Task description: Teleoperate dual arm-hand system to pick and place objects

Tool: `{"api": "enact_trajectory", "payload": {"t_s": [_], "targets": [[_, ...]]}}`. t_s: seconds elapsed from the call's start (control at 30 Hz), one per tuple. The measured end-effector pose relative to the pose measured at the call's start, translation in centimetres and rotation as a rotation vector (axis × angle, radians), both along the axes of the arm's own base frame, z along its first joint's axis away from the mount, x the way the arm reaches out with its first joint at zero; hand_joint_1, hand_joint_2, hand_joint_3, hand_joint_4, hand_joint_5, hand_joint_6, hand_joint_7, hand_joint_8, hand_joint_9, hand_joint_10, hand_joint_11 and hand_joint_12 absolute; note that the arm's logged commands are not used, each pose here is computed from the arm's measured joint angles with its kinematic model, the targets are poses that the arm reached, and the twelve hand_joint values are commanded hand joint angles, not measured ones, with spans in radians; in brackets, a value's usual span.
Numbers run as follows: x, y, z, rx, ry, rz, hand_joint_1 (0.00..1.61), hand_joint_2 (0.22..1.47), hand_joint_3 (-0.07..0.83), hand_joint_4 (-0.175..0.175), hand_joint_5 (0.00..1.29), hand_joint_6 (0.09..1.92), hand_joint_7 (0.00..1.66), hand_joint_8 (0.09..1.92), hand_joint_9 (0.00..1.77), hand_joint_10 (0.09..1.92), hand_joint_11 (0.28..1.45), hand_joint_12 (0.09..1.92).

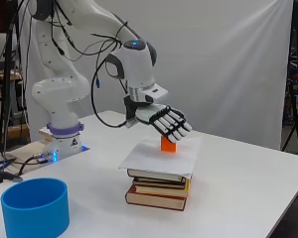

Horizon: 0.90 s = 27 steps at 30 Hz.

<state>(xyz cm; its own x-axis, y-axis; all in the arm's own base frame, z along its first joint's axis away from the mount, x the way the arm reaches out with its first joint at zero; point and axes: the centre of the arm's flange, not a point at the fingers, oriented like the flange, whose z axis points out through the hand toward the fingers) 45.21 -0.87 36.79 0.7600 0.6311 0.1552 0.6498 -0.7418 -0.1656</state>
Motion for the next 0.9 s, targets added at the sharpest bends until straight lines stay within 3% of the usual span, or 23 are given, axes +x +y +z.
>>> {"api": "enact_trajectory", "payload": {"t_s": [0.03,0.07,0.1,0.13,0.2,0.37,0.43,0.5,0.53,0.6,0.67,0.77,0.9], "targets": [[-0.3,-0.2,-0.2,0.017,0.005,0.003,0.75,1.14,0.0,-0.009,0.66,0.86,0.71,0.89,0.88,0.62,0.74,0.56],[-0.5,-0.4,-0.4,0.034,0.01,0.013,0.89,1.14,0.0,0.058,0.79,0.98,0.92,1.35,1.14,1.18,0.91,1.09],[-0.6,-0.7,-0.6,0.056,0.013,0.027,0.96,1.13,0.0,0.112,0.87,1.02,1.06,1.63,1.31,1.54,1.01,1.43],[-0.5,-1.0,-0.8,0.075,0.01,0.042,0.99,1.13,0.0,0.143,0.91,1.03,1.12,1.79,1.4,1.73,1.06,1.62],[-0.5,-1.2,-1.0,0.101,-0.005,0.06,1.01,1.13,0.0,0.169,0.94,1.04,1.17,1.91,1.46,1.88,1.09,1.76],[0.0,-1.0,0.5,0.187,-0.04,-0.024,1.0,1.14,0.002,0.175,0.92,1.09,1.23,1.92,1.51,1.92,1.14,1.78],[0.5,-0.7,2.6,0.178,-0.09,-0.012,0.98,1.16,0.004,0.175,0.88,1.14,1.24,1.92,1.52,1.92,1.17,1.79],[0.8,-0.3,4.3,0.145,-0.155,0.005,0.6,1.08,-0.002,0.07,0.52,0.5,0.73,0.86,0.87,0.88,0.74,0.8],[0.5,-0.2,4.8,0.126,-0.19,0.013,0.42,1.07,0.0,0.046,0.44,0.28,0.58,0.47,0.68,0.49,0.63,0.44],[-0.5,0.3,5.3,0.081,-0.233,0.034,0.18,1.03,-0.015,0.025,0.26,0.09,0.29,0.11,0.39,0.12,0.5,0.11],[-1.9,0.7,4.9,0.038,-0.22,0.031,0.06,0.96,-0.016,0.044,0.17,0.09,0.19,0.09,0.25,0.09,0.44,0.09],[-3.2,0.8,4.1,-0.042,-0.142,0.029,0.01,0.9,-0.013,0.073,0.16,0.09,0.18,0.09,0.23,0.09,0.41,0.09],[-3.8,-0.1,5.7,-0.196,-0.114,0.06,0.01,0.87,-0.013,0.093,0.19,0.09,0.19,0.09,0.22,0.09,0.4,0.09]]}}
